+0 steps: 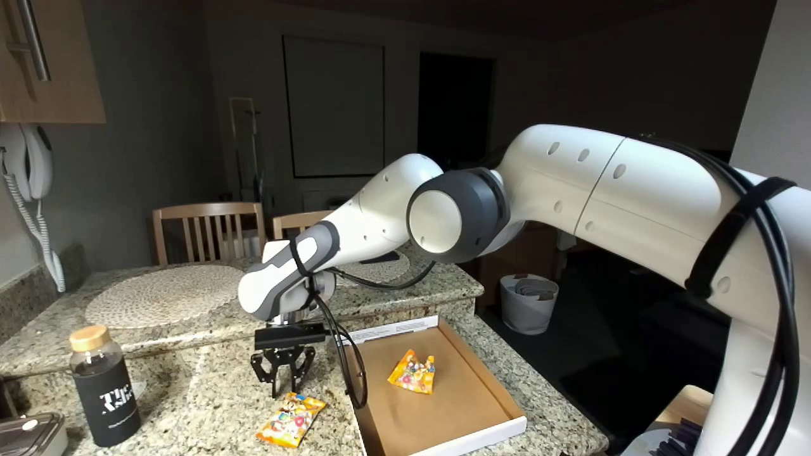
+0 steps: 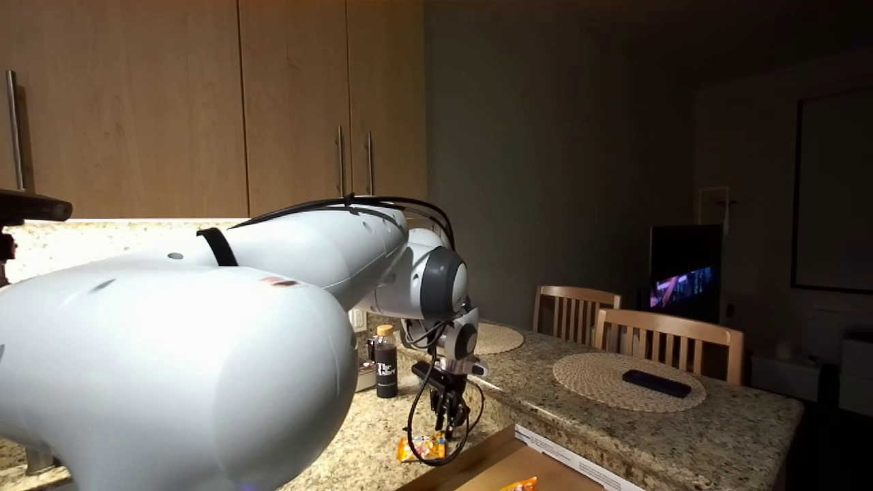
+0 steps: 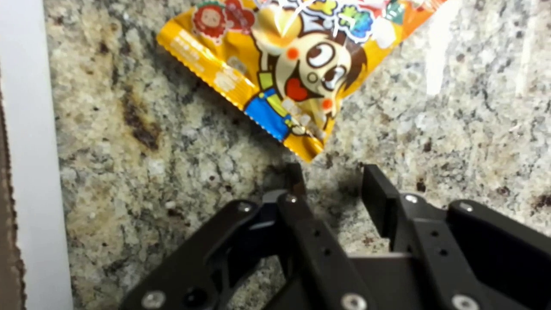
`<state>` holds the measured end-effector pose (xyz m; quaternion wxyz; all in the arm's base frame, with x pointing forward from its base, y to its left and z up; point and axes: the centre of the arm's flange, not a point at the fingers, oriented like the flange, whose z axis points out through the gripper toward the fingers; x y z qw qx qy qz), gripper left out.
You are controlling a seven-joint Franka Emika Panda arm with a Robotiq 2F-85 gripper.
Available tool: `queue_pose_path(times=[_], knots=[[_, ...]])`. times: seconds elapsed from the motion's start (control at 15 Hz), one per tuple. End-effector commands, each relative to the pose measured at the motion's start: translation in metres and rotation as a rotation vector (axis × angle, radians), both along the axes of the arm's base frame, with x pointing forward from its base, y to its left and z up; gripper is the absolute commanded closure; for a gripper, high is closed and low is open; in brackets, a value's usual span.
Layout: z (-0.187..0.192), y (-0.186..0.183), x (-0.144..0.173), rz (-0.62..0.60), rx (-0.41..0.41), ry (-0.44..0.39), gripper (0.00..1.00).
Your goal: Put the sachets in the box
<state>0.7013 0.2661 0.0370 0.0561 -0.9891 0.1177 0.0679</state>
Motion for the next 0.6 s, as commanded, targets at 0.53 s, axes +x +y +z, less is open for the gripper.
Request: queue_pose_path(times=[0.53], knots=[[-0.012, -0.005, -0.008, -0.113, -0.054, -0.019, 0.03]])
